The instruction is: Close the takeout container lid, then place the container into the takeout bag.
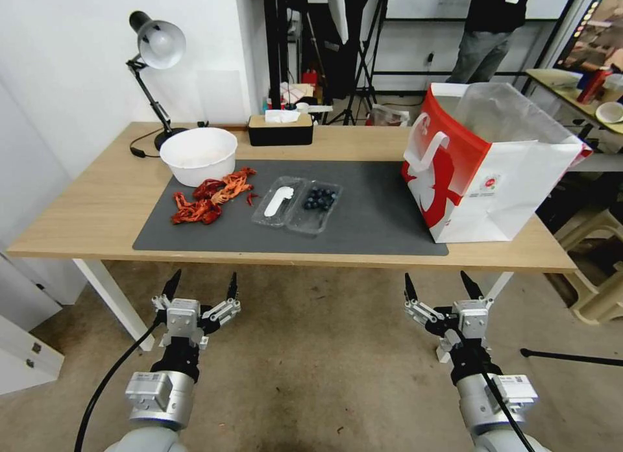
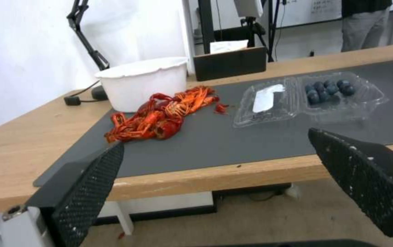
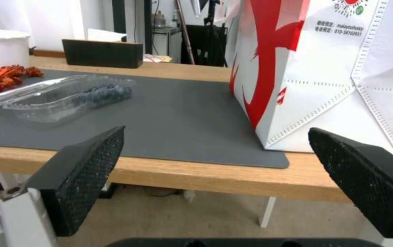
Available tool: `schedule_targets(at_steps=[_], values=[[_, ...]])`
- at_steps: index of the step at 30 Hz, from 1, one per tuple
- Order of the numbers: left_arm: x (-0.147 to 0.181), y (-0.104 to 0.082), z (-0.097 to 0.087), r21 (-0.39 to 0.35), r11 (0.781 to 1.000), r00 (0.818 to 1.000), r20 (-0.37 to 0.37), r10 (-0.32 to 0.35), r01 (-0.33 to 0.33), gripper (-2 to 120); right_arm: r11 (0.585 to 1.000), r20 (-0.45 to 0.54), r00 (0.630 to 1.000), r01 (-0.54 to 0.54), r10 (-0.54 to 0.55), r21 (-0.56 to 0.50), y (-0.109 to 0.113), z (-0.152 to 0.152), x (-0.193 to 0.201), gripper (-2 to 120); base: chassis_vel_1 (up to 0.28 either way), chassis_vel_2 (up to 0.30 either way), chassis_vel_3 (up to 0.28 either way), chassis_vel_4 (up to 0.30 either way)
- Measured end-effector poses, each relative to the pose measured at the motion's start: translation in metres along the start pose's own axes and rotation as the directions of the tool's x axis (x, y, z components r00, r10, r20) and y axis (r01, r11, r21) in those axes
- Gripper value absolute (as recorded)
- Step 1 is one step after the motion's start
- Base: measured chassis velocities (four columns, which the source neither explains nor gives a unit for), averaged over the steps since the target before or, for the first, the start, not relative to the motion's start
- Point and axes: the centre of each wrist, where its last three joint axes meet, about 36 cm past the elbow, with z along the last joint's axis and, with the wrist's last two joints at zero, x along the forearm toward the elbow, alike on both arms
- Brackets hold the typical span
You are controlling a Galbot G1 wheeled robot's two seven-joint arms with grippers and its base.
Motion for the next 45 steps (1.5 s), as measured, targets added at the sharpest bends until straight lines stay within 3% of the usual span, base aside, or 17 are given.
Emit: schedule_targets(at_steps=[14,19,22,30,33,36,45], values=[[-0.001,0.0,-0.001,0.01,1.0,1.0,-0.002,0.002,-0.002,100,1.0,-0.014,1.0,0.015,-0.015,-0.002,0.001,-0.001,0.0,100,0.0,0.0,0.0,0.0],[-0.015,0.004,-0.014,0.105,0.994,0.999,-0.021,0.026,-0.023,100,0.988,-0.129,0.98,0.145,-0.15,-0.051,0.01,-0.014,-0.002,100,0.0,0.0,0.0,0.0],[-0.025,0.006,-0.026,0.181,0.982,0.997,-0.042,0.061,-0.052,100,0.985,-0.127,0.978,0.159,-0.165,-0.061,0.007,-0.018,-0.004,100,0.0,0.0,0.0,0.0],[-0.04,0.009,-0.046,0.288,0.951,0.987,-0.079,0.142,-0.114,100,0.986,-0.119,0.979,0.157,-0.163,-0.062,0.004,-0.018,-0.006,100,0.0,0.0,0.0,0.0],[-0.042,0.009,-0.048,0.303,0.945,0.984,-0.085,0.159,-0.127,100,0.986,-0.119,0.98,0.154,-0.16,-0.061,0.002,-0.017,-0.006,100,0.0,0.0,0.0,0.0],[-0.052,0.013,-0.044,0.344,0.923,0.966,-0.125,0.228,-0.174,100,0.985,-0.112,0.98,0.157,-0.164,-0.067,0.001,-0.016,-0.006,100,0.0,0.0,0.0,0.0],[-0.052,0.015,-0.035,0.331,0.928,0.961,-0.153,0.232,-0.172,100,0.983,-0.086,0.982,0.161,-0.168,-0.087,-0.001,-0.013,-0.012,100,0.0,0.0,0.0,0.0]])
